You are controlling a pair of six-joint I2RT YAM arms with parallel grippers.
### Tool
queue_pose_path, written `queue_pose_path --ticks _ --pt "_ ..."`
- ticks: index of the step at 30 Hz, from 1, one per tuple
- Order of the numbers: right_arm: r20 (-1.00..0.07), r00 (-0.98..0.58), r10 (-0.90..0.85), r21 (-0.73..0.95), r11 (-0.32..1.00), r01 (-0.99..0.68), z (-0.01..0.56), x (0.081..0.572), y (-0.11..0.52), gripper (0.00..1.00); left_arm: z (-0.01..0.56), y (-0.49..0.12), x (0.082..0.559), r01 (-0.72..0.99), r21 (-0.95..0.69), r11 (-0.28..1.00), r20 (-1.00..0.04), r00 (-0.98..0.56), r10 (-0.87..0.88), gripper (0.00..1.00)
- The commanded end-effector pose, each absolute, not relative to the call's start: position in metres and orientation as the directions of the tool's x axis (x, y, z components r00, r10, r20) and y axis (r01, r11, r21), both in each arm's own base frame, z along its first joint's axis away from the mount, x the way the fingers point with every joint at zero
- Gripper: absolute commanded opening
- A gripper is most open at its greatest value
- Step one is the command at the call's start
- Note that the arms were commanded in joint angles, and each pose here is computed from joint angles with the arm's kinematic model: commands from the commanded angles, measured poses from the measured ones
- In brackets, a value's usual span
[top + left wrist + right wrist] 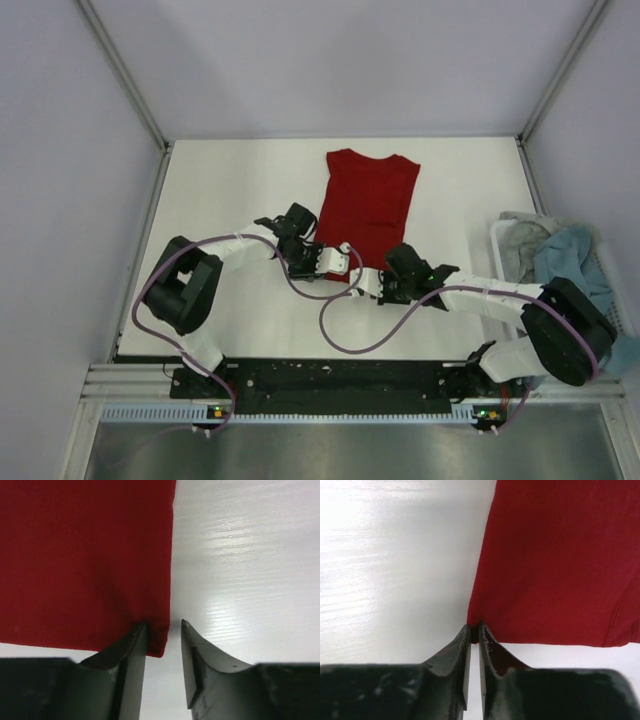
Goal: Fold and stack the t-shirts
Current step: Grab one side of the 2/3 rectangular tshirt with both arms
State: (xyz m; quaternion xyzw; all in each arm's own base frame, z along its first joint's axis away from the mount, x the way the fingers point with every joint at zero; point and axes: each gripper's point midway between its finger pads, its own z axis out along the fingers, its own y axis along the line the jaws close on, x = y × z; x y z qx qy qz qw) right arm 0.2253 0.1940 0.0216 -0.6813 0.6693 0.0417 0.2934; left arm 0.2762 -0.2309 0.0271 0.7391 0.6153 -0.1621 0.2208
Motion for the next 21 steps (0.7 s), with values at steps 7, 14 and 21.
queue_pose_path --ticks 7,14,21 --pt "-0.428 0.059 -0.902 -0.341 0.101 -0.935 0.036 0.221 0.194 0.00 0.040 -0.229 0.258 0.990 0.046 -0.134 -0.496 0.139 0.857 0.00" --pt "-0.484 0.128 -0.866 -0.295 0.024 -0.955 0.088 0.165 0.206 0.00 0.100 -0.215 0.218 0.992 0.056 -0.114 -0.536 0.127 0.835 0.00" --pt "-0.595 0.179 -0.784 -0.285 -0.002 -0.958 0.154 0.122 0.215 0.00 0.154 -0.199 0.175 0.995 0.036 -0.098 -0.525 0.102 0.845 0.00"
